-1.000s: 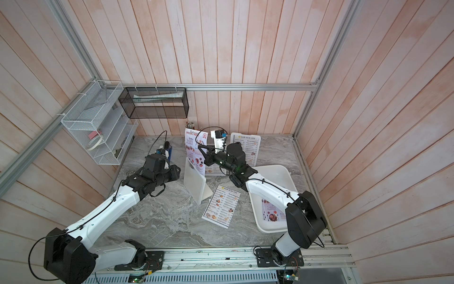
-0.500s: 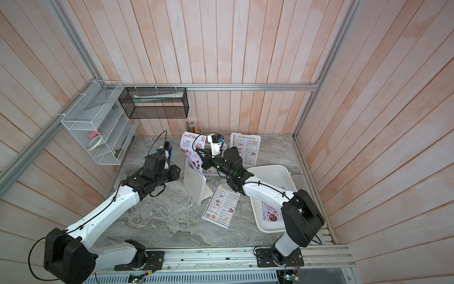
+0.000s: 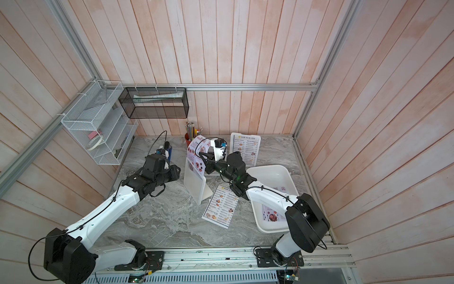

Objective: Replace the menus in the menu holders
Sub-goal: Insert the menu into the menu holder.

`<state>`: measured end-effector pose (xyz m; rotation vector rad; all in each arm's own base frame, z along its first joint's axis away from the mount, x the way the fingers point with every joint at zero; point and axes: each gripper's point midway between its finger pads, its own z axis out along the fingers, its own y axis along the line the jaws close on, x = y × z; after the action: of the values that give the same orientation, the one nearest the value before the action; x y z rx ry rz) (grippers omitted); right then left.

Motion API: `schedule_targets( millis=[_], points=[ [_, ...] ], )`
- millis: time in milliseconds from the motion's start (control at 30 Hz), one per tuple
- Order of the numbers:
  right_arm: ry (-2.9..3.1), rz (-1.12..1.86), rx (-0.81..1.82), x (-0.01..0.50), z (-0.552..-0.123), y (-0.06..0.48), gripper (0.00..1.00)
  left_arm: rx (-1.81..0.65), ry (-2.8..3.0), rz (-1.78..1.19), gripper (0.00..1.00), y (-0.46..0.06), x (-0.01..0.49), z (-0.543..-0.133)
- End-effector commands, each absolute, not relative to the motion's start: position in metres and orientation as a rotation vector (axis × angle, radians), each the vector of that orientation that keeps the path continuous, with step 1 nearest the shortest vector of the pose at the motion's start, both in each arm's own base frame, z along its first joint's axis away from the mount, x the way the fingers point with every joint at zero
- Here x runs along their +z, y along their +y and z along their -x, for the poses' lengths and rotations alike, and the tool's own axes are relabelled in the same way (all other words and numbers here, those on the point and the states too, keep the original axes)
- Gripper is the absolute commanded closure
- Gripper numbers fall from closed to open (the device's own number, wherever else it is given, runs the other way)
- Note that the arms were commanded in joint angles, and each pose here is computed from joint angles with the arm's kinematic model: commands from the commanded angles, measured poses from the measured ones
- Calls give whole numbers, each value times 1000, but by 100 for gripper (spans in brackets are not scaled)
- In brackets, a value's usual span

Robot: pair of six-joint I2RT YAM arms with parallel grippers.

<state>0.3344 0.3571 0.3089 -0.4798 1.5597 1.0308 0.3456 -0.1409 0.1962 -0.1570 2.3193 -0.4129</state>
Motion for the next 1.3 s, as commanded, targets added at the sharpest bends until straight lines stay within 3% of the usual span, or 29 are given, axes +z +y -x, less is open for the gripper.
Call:
schedule_targets(
  millis=[0,900,1267],
  points=[
    [1524,491,1035,318,-327,357,93,-396,2299,155,57,-137,205,-347],
    [1630,531,1020,289,-282,357,84,-405,2251,132,55,-141,229,-356],
    [1645,518,880,302,-289,344,75,-442,2232,109,34,-147,244,-358]
  ],
)
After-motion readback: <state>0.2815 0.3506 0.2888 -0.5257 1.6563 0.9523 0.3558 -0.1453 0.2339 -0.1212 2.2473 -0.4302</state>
